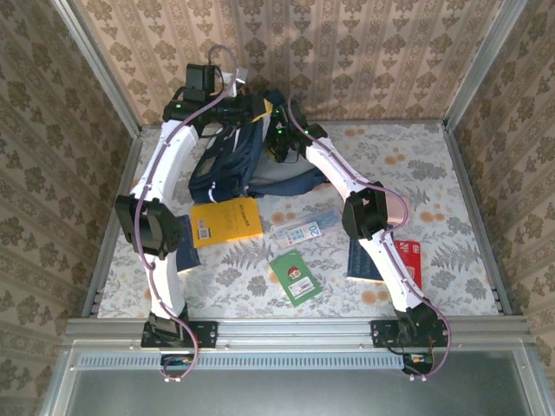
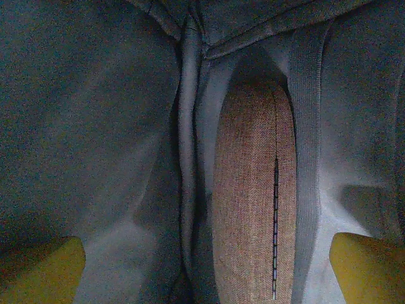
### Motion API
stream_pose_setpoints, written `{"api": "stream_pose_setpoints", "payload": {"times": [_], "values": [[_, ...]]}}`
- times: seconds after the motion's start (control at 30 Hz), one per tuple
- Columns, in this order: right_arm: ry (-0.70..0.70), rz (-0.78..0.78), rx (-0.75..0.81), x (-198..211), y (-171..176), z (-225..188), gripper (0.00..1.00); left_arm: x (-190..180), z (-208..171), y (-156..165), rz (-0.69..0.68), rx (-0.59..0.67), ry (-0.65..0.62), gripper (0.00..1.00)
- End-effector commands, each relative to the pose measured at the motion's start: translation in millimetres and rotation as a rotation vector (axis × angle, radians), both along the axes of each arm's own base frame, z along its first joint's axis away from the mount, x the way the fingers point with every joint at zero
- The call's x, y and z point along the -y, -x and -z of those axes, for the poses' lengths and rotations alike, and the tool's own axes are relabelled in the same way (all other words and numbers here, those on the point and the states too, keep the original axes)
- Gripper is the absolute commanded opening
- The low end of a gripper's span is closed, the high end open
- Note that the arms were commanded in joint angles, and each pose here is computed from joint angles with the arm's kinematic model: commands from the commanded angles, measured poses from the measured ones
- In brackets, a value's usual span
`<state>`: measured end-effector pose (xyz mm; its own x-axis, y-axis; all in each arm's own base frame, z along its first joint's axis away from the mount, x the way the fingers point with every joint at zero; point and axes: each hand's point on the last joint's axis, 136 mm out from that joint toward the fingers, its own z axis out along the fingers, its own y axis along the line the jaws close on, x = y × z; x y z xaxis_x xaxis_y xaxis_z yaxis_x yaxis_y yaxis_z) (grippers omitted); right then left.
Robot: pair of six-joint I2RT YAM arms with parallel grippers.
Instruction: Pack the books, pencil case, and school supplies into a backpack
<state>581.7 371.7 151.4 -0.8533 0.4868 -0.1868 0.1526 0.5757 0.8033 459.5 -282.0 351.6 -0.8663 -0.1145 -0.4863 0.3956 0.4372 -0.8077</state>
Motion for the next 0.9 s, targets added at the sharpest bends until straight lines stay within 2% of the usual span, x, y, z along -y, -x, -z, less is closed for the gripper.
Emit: {"api": "stream_pose_setpoints", "payload": {"times": [0.0,0.1,0.23,0.37,0.53,0.77,0.87], "values": [[0.007,-0.173,0.156,-19.7,27.4,-62.7,1.00,-10.7,-32.6,11.9,0.022,0.126,0.010,0.00],[0.102,-0.230,0.196,-12.4,44.8,-74.5,0.99,-20.1,-15.7,6.7,-0.009,0.111,-0.016,0.00],[0.185,-0.204,0.205,5.2,58.7,-84.4,0.99,-27.0,1.2,-1.4,-0.047,0.090,-0.029,0.00],[0.322,-0.082,0.168,49.3,64.5,-84.5,0.99,-26.7,4.9,-4.0,-0.047,0.084,-0.031,0.00],[0.511,-0.102,0.162,85.2,85.2,-90.0,1.00,-25.7,12.0,-1.2,-0.050,0.070,-0.041,0.00],[0.733,-0.090,0.244,147.2,131.8,-117.4,1.00,-12.4,34.0,9.9,-0.048,0.043,-0.035,0.00],[0.764,-0.090,0.256,173.4,159.5,-120.4,1.00,-1.8,46.5,15.0,-0.038,0.023,-0.046,0.00]]}}
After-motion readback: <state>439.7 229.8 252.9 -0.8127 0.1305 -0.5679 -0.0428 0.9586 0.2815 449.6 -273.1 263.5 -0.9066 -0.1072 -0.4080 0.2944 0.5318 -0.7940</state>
